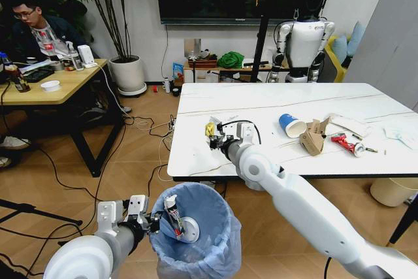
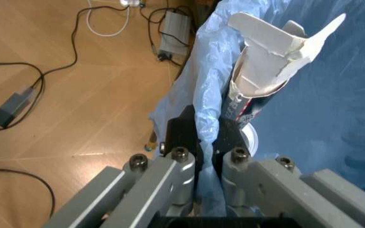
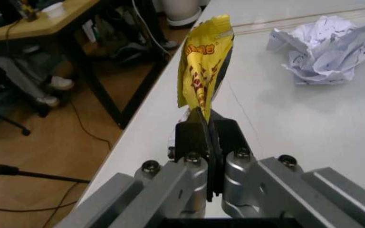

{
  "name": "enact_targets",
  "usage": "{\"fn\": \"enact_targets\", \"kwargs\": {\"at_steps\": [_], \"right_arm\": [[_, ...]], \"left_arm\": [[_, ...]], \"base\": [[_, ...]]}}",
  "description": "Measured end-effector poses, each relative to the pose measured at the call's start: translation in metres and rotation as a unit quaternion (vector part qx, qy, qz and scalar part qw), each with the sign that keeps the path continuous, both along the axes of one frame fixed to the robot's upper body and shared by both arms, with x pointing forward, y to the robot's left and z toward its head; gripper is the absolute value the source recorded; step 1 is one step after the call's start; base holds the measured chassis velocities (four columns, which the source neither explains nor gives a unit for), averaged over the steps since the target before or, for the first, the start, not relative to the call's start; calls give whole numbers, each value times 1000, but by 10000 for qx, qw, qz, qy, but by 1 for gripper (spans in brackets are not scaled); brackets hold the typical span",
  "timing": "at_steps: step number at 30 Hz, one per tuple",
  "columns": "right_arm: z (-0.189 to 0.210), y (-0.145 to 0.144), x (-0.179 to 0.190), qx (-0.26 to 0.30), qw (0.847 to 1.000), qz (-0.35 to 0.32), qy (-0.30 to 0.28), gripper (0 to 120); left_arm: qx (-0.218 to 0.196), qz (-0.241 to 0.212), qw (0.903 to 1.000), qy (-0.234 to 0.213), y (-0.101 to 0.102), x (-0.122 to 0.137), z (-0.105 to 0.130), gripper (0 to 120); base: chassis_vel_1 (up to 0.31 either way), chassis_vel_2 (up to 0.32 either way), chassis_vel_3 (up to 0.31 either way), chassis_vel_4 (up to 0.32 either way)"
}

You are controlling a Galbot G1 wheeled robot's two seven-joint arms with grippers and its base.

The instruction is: Pick up the trash bin and place the trash from the table into it.

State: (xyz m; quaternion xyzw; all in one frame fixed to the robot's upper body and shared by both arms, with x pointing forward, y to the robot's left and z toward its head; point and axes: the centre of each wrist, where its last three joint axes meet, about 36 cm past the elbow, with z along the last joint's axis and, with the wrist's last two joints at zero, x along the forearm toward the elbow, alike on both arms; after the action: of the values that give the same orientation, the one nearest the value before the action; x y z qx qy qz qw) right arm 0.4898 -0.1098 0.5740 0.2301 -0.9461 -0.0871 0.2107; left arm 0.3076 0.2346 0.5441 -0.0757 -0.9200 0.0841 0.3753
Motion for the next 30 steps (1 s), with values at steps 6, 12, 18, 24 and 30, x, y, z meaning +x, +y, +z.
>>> {"fn": "enact_targets", "kwargs": {"at_steps": [6,12,18,24,30], "right_arm": [[30,-20,-62,321,9940,988,-344,0],[28,-26,-107,334,9850,1669,-282,0],[8,-30,-131,145,9821,1880,-16,0],[-10,-31,-144,-26,9800,1976,218,0],[-29,-42,-160,-277,9714,2325,393,12]], "left_arm": [[-10,76,10000,17,1,3,-2,0],[-2,90,9999,50,0,6,-5,0],[5,120,9999,47,0,9,-6,0],[-16,130,9999,43,0,10,-6,0],[-62,127,9999,30,-1,9,-5,0]], "base": [[0,0,0,0],[0,0,0,0],[0,0,0,0],[0,0,0,0],[0,0,0,0]]}}
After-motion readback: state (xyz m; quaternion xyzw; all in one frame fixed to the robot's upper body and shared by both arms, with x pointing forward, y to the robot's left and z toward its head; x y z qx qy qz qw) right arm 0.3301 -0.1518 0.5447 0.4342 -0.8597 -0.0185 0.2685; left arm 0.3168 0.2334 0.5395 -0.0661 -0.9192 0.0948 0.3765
